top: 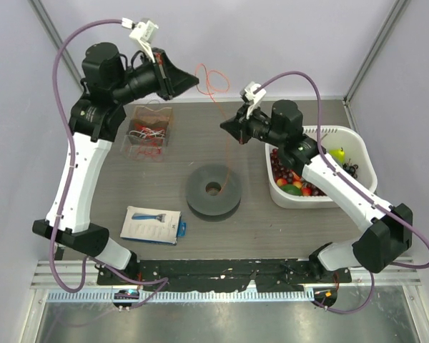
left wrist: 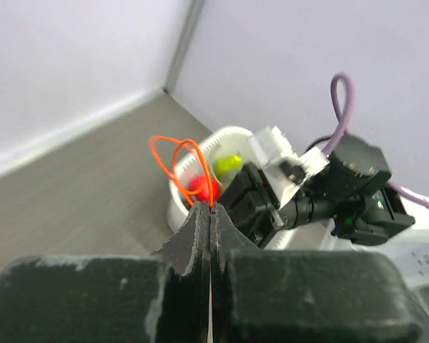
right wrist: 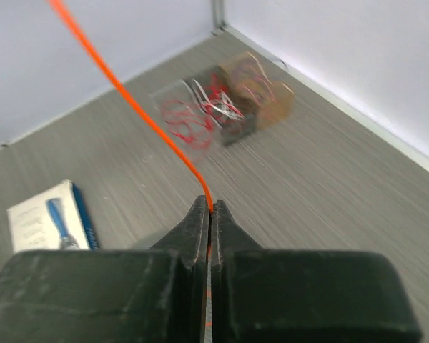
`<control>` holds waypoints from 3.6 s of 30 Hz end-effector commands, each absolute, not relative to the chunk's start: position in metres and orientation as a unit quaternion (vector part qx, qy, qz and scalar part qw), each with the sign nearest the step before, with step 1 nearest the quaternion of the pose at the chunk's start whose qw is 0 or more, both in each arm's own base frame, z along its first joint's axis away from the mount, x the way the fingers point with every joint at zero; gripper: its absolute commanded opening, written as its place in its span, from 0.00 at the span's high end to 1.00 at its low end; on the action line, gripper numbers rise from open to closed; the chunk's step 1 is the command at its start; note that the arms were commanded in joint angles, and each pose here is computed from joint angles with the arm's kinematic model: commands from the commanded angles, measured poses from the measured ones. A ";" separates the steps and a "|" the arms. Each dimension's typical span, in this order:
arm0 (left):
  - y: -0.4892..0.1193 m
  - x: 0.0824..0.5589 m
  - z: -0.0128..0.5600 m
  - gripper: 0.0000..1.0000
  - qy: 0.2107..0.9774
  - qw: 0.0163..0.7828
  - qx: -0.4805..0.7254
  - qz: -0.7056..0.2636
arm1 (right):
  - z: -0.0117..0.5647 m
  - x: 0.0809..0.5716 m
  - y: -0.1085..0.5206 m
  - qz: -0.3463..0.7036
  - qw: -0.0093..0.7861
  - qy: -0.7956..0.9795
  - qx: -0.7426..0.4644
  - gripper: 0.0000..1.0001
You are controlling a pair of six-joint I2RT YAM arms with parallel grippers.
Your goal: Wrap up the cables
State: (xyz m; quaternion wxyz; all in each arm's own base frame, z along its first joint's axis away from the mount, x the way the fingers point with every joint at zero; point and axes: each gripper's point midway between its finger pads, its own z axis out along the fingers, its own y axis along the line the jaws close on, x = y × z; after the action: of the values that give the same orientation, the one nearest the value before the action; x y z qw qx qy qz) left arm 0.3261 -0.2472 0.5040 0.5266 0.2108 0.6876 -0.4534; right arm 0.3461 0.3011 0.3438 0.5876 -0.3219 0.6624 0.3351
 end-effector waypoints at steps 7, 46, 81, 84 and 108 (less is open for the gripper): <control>-0.154 0.337 0.648 1.00 0.557 0.791 0.134 -0.216 | 0.265 0.429 0.205 0.277 0.513 0.805 -0.110 0.99; -0.247 0.313 0.431 0.34 0.636 0.557 0.289 -0.450 | 0.573 0.410 0.245 0.433 0.719 0.506 -0.198 0.99; -0.225 0.372 0.282 0.26 0.762 0.434 0.090 -0.472 | 0.622 0.347 0.264 0.526 0.691 0.442 -0.226 0.99; -0.230 0.368 0.276 0.30 0.759 0.416 0.088 -0.493 | 0.624 0.343 0.265 0.529 0.690 0.438 -0.230 0.99; -0.251 0.375 0.267 0.74 0.714 0.367 0.030 -0.595 | 0.631 0.331 0.266 0.561 0.672 0.428 -0.225 0.99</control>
State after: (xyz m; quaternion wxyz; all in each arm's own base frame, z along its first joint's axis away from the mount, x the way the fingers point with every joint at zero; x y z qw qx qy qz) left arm 0.3723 -0.2455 0.2501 0.3527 0.0271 0.7485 -0.5609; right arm 0.3719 0.2752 0.5881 0.6518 -0.2054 0.4836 0.5470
